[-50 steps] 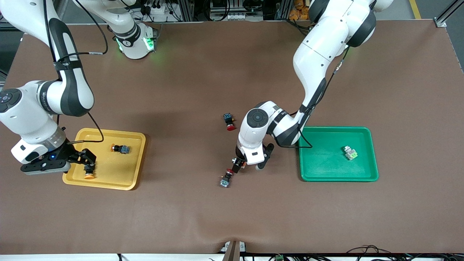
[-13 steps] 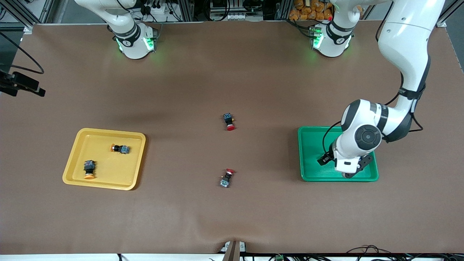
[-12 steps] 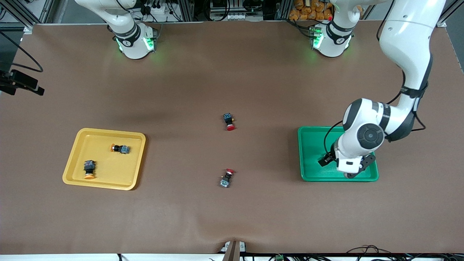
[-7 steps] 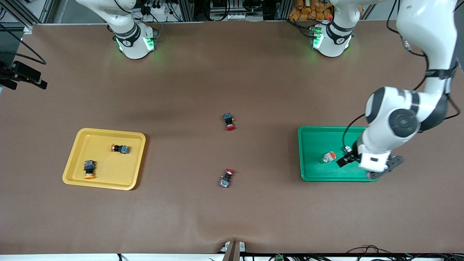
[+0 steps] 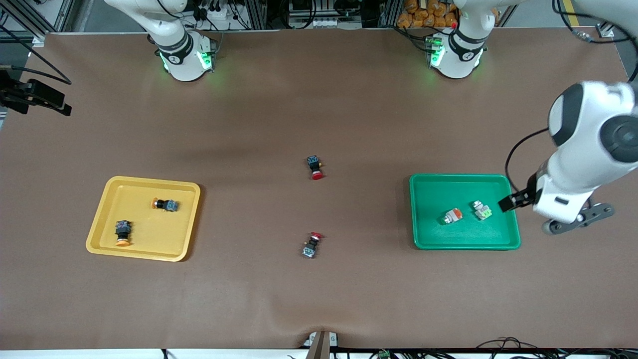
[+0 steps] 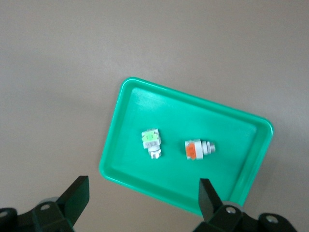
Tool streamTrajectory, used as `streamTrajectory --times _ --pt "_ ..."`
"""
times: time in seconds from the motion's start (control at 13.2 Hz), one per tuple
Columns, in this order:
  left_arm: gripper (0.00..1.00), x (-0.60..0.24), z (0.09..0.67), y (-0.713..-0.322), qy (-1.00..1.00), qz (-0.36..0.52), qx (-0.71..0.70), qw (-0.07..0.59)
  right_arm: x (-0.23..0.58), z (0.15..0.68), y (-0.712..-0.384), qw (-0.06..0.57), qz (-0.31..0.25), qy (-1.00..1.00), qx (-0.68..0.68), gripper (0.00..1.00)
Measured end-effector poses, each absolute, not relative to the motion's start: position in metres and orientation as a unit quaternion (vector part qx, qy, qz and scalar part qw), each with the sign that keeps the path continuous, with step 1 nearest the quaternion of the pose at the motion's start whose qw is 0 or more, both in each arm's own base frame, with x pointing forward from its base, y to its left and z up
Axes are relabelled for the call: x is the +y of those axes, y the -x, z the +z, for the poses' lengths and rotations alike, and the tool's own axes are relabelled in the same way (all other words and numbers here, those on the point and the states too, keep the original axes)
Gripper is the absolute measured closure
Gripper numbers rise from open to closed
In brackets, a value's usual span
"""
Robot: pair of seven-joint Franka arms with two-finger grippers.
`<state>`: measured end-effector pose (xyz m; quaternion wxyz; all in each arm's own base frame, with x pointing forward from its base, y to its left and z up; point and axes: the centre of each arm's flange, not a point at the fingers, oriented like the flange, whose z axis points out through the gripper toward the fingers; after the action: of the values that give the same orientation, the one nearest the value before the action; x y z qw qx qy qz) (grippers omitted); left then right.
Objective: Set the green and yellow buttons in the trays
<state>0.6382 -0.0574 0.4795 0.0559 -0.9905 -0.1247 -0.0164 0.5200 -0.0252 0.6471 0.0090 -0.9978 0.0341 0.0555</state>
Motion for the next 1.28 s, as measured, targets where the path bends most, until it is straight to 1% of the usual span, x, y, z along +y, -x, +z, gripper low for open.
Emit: streamTrajectory --times 0.15,0.23,0.68,1.28 --pt "0.0 -0.045 0.508 -0.626 0.995 -0.01 -0.099 0.023 -0.024 0.648 -0.52 0.008 0.055 0.998 0.033 0.0" --pt "0.0 -0.041 0.519 -0.62 0.996 -0.006 -0.09 0.018 -0.025 0.649 -0.52 0.008 0.053 0.998 0.034 0.0" --pt "0.0 -0.047 0.574 -0.587 0.996 -0.011 -0.084 0.027 -0.026 0.661 -0.523 0.007 0.028 0.999 0.035 0.0" --pt "0.0 -0.052 0.618 -0.55 0.997 0.005 -0.058 0.041 -0.03 0.668 -0.525 0.007 0.017 0.999 0.043 0.0"
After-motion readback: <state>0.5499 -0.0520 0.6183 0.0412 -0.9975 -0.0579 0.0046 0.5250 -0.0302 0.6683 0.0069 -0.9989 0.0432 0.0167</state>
